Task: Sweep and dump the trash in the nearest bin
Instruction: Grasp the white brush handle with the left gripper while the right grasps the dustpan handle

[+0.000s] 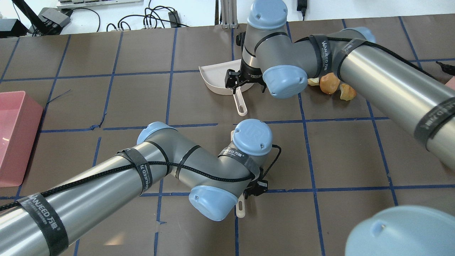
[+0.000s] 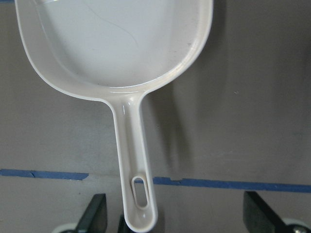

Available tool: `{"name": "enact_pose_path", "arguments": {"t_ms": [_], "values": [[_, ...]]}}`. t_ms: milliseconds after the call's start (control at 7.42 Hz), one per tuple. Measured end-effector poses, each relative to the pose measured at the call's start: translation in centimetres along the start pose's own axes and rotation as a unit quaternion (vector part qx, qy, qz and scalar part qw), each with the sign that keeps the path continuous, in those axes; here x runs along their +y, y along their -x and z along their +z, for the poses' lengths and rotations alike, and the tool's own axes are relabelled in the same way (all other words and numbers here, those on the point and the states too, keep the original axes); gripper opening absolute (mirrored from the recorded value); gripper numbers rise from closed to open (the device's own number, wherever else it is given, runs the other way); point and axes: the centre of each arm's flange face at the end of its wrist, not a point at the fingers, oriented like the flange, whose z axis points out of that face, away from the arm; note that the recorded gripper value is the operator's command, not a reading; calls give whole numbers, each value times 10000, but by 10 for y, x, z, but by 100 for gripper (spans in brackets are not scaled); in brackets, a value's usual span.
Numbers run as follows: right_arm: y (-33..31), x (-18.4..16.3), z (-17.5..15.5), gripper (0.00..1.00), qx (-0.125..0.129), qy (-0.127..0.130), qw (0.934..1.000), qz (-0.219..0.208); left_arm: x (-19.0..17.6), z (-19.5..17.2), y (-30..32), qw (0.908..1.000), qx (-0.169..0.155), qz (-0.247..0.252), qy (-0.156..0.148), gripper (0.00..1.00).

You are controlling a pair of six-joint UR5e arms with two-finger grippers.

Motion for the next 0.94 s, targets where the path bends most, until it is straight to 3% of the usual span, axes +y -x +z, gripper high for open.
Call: {"name": "enact_pose_path", "arguments": {"t_ms": [135, 404, 943], "values": [[6, -4, 19, 100, -31, -74, 9999, -96, 0, 0, 0, 10000, -1, -8, -8, 8], [16, -1, 35, 98, -42, -54, 9998, -211, 1, -2, 1, 10000, 1, -34, -27, 3], [20, 4, 38, 73, -24, 15, 9997, -249, 6, -28, 14, 9997, 113, -138, -179, 0]]}}
